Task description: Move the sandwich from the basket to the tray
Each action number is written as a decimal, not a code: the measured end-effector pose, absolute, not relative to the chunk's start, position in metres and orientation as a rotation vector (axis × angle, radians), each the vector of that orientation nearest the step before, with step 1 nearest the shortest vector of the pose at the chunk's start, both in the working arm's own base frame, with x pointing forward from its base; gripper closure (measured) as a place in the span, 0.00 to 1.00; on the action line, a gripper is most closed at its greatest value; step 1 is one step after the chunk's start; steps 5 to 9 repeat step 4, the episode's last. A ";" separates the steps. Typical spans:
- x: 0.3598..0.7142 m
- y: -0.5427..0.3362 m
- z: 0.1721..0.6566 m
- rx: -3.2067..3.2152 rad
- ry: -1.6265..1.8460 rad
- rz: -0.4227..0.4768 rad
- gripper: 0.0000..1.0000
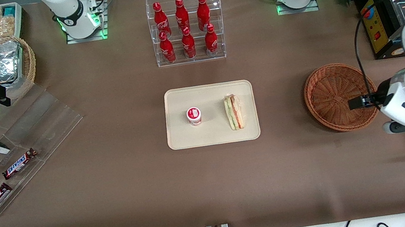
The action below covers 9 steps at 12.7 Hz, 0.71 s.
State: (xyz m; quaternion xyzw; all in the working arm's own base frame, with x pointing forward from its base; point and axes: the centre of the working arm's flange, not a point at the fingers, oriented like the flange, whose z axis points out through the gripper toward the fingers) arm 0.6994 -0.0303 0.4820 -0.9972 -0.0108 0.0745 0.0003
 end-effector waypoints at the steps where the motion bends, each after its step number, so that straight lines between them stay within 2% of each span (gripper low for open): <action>1: 0.700 -0.025 0.482 -3.146 -0.012 0.236 0.00; 9: 0.699 -0.028 0.482 -3.160 0.020 0.239 0.00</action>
